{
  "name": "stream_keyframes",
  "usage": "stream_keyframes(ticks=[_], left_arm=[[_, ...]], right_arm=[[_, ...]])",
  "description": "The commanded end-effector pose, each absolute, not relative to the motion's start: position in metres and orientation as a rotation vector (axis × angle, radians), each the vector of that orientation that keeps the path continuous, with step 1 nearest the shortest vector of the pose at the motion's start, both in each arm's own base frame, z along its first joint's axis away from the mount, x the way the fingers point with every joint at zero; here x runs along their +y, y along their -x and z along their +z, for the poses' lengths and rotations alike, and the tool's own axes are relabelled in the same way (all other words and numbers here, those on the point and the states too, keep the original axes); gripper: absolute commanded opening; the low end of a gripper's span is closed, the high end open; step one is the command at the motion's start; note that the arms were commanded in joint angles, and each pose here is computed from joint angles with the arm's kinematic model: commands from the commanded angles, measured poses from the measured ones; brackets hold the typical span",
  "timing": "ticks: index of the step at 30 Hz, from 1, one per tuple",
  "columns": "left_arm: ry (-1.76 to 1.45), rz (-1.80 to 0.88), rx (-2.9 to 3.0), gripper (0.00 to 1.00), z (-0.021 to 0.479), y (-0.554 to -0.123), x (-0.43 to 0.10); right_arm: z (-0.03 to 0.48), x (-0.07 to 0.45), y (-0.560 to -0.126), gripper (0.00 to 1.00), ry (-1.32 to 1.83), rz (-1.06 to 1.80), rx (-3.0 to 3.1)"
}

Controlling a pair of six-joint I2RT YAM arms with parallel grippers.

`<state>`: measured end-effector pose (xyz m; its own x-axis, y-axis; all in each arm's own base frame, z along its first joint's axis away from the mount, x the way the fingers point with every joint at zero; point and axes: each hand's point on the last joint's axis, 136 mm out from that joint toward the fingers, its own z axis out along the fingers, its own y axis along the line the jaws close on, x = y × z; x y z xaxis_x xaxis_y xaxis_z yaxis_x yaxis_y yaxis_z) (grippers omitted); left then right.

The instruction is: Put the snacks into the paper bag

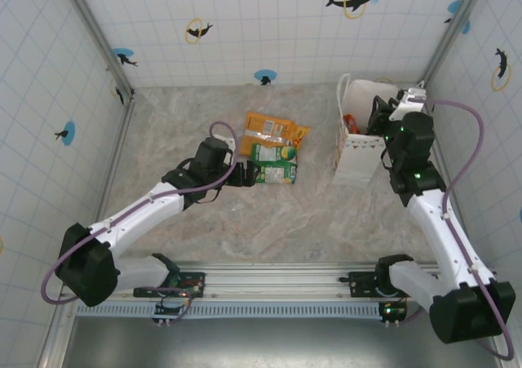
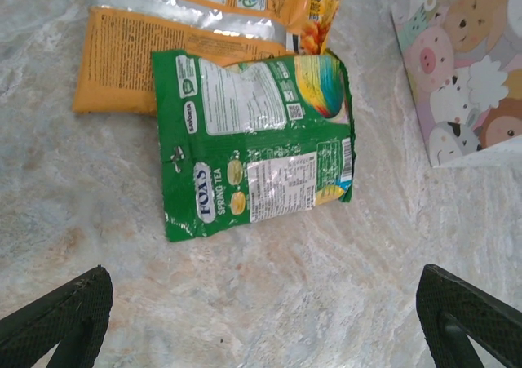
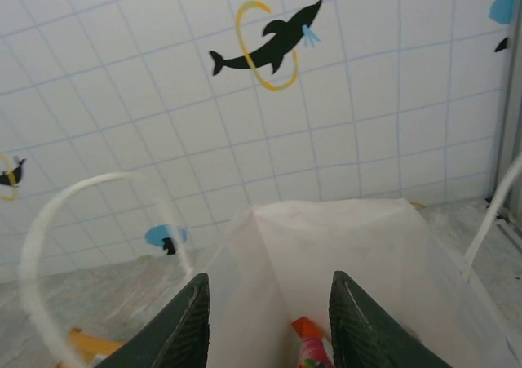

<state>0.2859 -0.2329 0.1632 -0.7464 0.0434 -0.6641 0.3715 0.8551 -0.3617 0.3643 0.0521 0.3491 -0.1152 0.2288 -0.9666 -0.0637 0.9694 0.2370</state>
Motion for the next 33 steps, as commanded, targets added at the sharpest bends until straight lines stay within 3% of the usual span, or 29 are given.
stream_keyframes(ticks=[1,9,22,33], left_arm=[[-0.223,-0.645,2.331,0.98,0.163,-0.289,-0.226],[-0.086,-0.594,2.342,0.98,0.139,-0.292,-0.207],[-0.029,-0.485,2.299,0.98,0.125,-0.296,-0.187],[-0.118,-0.538,2.329,0.97,0.105,-0.303,-0.199]], right_arm=[[0.341,0.075,-0.341,0.41,-0.022,0.388,1.717],[0.275,0.117,-0.290,0.43,0.012,0.719,1.858],[0.174,0.166,-0.236,0.44,0.068,0.736,1.966],[0.123,0.194,-0.213,0.46,0.030,0.794,1.964]])
